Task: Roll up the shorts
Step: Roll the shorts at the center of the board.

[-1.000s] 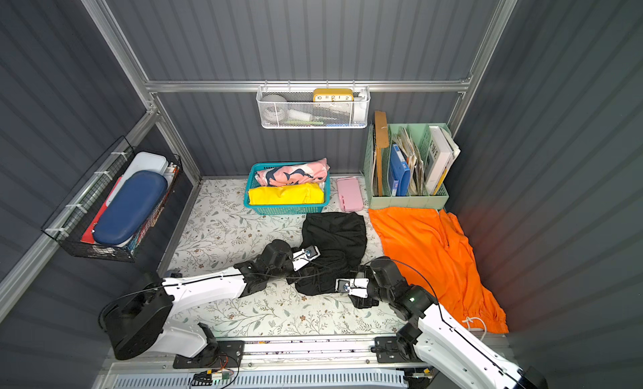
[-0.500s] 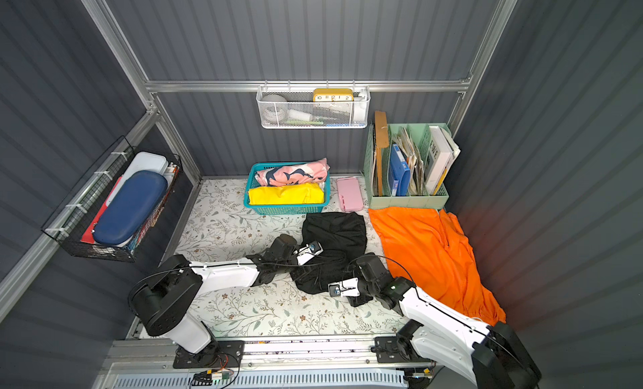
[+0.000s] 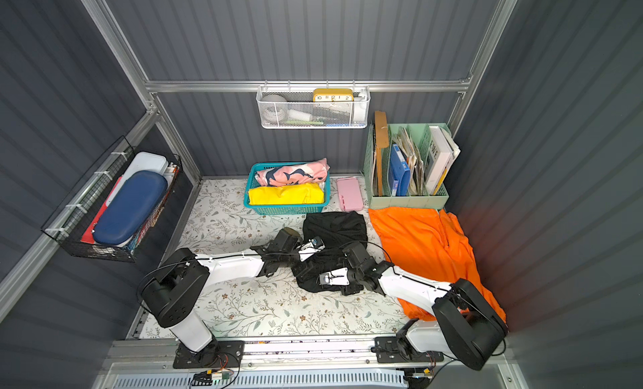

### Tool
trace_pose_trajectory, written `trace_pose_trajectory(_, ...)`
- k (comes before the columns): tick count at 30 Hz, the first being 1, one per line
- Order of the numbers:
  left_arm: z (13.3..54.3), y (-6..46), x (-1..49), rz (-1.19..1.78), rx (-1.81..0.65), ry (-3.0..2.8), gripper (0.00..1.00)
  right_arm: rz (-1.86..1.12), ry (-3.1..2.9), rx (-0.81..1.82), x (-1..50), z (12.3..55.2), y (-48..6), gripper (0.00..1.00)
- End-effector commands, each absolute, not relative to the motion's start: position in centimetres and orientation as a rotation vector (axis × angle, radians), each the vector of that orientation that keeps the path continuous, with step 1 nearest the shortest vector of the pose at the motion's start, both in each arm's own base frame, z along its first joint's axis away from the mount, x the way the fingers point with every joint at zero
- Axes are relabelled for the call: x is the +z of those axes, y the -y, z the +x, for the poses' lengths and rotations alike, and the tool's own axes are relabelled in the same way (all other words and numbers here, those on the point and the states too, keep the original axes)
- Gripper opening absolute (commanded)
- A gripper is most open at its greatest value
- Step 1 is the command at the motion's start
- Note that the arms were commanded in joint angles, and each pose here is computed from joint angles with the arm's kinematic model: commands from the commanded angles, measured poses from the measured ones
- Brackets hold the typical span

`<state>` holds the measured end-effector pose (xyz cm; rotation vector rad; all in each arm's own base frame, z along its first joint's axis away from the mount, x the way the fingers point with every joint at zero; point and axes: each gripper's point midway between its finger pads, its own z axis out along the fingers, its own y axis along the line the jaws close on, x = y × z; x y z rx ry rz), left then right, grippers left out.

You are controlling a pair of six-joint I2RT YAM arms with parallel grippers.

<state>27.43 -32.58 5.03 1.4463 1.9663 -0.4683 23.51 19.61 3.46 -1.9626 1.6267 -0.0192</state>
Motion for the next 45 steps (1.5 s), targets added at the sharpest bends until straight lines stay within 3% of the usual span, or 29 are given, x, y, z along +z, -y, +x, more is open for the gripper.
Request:
trace_pose_trajectory(1,26.8,31.3,4.2,1.451,-0.478,-2.052,0.6,-1.982,-1.68,-0.002,2.8,23.2,-19.2,0.75)
trace_pose_trajectory(8,27.0,31.1,6.4,1.399,-0.515,-2.031,0.62,-2.027,-1.76,0.035,1.4,23.3,-19.0,0.59)
trace_pose_trajectory(10,27.0,30.9,7.0,1.384,-0.509,-2.03,0.65,-2.033,-1.781,0.048,1.3,23.4,-19.2,0.44)
trace_pose_trajectory(12,27.1,30.5,7.7,1.365,-0.495,-2.029,0.68,-2.031,-1.807,0.059,1.3,23.4,-19.2,0.2)
trace_pose_trajectory(15,27.6,29.7,9.3,1.306,-0.457,-2.014,0.78,-2.014,-1.827,0.073,1.5,23.2,-19.1,0.0)
trace_pose_trajectory(22,29.5,26.2,16.1,1.079,-0.275,-1.907,0.94,-1.896,-1.972,0.253,4.1,21.4,-19.8,0.0)
trace_pose_trajectory(28,28.1,24.6,22.7,1.039,-0.242,-1.721,0.96,-1.722,-2.101,0.515,7.7,20.0,-21.8,0.0)
trace_pose_trajectory(36,26.2,24.2,22.0,1.221,-0.212,-1.723,0.96,-1.463,-2.351,0.728,10.1,19.6,-23.4,0.0)
trace_pose_trajectory(45,24.7,25.5,21.7,1.346,-0.297,-1.657,0.96,-1.056,-2.61,0.788,9.8,20.1,-23.6,0.0)
